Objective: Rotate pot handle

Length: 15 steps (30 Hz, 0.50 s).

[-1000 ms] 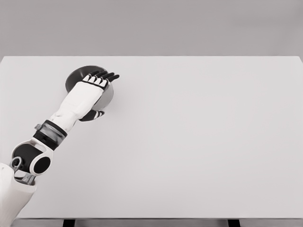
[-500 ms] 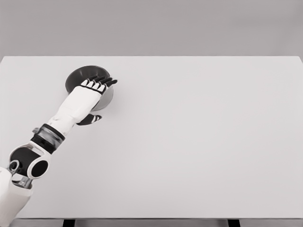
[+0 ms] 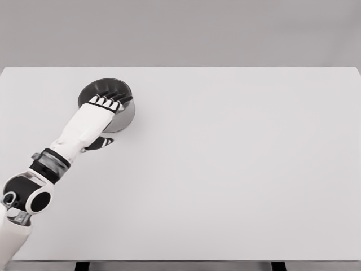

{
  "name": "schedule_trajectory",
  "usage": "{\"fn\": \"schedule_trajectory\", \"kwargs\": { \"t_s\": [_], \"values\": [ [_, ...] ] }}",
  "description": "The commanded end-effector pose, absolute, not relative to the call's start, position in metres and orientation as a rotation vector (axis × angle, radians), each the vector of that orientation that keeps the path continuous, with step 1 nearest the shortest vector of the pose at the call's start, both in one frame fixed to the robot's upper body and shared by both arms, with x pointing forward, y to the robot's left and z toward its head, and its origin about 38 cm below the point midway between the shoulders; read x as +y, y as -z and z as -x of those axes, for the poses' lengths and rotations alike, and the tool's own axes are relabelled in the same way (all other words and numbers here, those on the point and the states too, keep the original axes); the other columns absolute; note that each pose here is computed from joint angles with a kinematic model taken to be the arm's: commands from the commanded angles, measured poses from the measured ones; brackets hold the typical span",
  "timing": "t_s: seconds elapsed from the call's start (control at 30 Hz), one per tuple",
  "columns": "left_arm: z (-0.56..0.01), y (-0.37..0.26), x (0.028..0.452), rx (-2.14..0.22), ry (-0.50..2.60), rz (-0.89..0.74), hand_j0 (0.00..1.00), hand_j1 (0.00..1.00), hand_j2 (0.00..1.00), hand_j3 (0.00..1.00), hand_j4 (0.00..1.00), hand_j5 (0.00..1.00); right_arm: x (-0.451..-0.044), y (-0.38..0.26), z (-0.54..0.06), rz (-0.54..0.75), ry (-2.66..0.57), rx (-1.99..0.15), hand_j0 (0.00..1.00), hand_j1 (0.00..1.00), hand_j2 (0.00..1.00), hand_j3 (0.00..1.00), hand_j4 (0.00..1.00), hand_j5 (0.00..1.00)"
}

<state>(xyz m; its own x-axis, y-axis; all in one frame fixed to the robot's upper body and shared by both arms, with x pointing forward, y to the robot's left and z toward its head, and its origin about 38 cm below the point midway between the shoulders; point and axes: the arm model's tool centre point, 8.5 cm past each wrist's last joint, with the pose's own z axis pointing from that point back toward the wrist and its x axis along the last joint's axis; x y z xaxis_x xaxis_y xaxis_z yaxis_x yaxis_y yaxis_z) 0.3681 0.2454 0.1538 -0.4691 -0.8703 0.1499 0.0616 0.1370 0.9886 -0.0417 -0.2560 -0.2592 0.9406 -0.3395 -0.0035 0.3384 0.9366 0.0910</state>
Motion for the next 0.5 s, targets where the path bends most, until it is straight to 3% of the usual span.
{"fn": "schedule_trajectory", "kwargs": {
  "t_s": [0.0,0.47],
  "values": [
    [-0.368,-0.155,0.249,-1.597,1.459,-0.811,1.0,1.0,1.0,1.0,1.0,1.0,-0.256,0.259,0.042,-0.091,0.346,-0.012,1.0,1.0,1.0,1.0,1.0,1.0],
    [-0.368,-0.157,0.26,-1.564,1.5,-0.85,1.0,1.0,1.0,1.0,1.0,1.0,-0.256,0.259,0.042,-0.091,0.346,-0.014,1.0,1.0,1.0,1.0,1.0,1.0]
  ]
}}
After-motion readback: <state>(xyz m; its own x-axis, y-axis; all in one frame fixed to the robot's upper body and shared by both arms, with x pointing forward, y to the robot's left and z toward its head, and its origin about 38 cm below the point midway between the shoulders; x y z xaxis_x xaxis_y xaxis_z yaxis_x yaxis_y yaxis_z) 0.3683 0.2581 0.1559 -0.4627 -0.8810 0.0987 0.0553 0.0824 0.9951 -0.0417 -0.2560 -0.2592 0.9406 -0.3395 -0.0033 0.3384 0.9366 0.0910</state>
